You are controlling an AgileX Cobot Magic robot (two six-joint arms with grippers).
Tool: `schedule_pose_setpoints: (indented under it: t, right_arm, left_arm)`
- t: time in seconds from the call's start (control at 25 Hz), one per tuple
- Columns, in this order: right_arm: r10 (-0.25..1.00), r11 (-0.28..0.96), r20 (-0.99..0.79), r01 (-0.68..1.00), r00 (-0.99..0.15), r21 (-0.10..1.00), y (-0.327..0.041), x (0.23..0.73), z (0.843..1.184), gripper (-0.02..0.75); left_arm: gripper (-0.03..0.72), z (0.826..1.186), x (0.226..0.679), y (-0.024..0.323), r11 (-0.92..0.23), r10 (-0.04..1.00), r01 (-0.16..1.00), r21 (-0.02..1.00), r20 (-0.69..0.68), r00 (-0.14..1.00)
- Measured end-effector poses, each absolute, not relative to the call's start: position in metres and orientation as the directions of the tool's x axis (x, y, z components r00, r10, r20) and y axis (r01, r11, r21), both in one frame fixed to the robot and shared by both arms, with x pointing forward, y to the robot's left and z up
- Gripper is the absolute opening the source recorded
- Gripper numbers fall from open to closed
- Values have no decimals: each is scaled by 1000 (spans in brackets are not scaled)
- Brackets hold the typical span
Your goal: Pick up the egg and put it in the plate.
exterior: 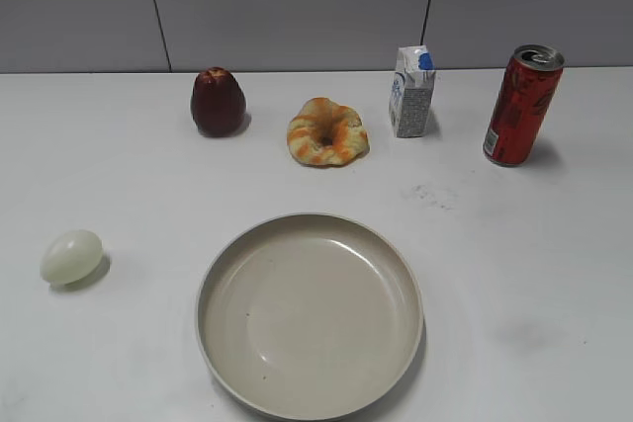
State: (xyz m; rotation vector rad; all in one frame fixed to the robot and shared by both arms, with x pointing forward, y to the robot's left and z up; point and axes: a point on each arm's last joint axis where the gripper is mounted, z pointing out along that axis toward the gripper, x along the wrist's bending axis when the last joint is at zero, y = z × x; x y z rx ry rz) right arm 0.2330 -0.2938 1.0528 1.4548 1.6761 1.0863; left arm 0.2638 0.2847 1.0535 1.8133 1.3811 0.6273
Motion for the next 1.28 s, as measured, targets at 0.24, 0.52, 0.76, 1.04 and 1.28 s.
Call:
schedule_pose_setpoints:
  t: [0.24, 0.52, 0.76, 1.04, 1.28]
  right_arm:
    - [985, 37, 40, 439, -165, 898, -294, 233, 1053, 554]
    - [985, 37, 40, 439, -165, 898, -294, 233, 1053, 554]
    - [985, 37, 40, 439, -165, 898, -294, 233, 1053, 554]
    - [985, 37, 40, 439, -165, 898, -294, 233, 1053, 554]
    - [985, 37, 40, 439, -165, 898, -294, 233, 1053, 554]
  left_arm:
    - [518, 1035, 316, 275, -193, 954, 811, 553, -88, 287]
    - [515, 1015, 377, 264, -312, 931, 877, 365, -67, 359]
    - [515, 1006, 427, 254, -478, 857, 808, 344, -17, 515]
    - [515, 983, 484, 239, -612, 769, 732, 298, 9, 639]
    - [515, 948, 529, 223, -706, 686, 673, 222, -22, 727]
